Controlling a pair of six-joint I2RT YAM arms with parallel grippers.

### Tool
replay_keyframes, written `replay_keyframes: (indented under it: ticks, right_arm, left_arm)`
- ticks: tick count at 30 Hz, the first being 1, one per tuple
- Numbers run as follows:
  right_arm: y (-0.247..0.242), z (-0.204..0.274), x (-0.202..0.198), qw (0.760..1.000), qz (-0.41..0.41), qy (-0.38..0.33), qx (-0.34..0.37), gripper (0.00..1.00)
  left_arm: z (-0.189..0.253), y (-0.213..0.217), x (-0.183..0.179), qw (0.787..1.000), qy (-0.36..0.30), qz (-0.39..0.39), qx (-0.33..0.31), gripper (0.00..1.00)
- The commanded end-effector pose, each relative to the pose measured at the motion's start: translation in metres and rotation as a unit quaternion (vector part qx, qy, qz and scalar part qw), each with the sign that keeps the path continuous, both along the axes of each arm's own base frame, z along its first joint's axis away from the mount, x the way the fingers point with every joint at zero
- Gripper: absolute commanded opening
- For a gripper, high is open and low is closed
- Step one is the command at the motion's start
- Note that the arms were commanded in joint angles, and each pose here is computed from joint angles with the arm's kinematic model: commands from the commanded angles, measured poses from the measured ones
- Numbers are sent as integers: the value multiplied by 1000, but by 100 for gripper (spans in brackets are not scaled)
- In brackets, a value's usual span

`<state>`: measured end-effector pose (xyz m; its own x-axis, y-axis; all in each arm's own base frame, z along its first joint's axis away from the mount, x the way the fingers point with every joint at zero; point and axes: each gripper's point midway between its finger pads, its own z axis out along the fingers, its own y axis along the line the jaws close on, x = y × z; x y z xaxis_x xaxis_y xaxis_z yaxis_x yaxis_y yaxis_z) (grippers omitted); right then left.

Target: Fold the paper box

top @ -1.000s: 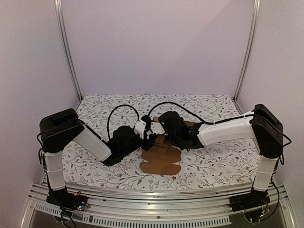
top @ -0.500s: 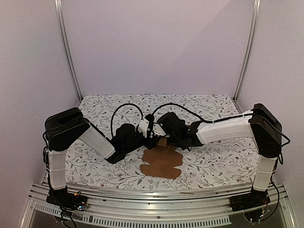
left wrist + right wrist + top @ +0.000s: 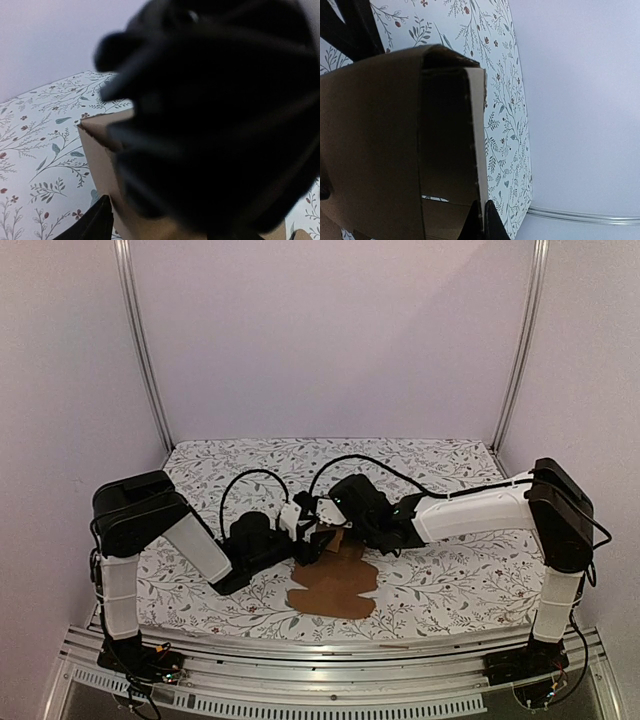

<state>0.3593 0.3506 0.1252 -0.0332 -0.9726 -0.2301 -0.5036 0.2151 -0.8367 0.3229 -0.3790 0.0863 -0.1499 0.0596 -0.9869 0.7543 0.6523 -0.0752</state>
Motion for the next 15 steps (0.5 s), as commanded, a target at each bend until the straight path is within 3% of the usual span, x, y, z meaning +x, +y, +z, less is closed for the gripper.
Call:
replay_keyframes:
  ticks: [1,11,15]
  right_arm:
    - [9,4,1,998,24,-56,16,0]
    - [25,21,10,993,22,-118,21,0]
    - [35,25,3,991,29,-133,21,0]
  left_arm:
    - [4,14,3,1000,-7,29,-3,62]
    - [2,8,1,999,-23,14,-19,63]
    - [2,18,16,997,-35,67,-21,63]
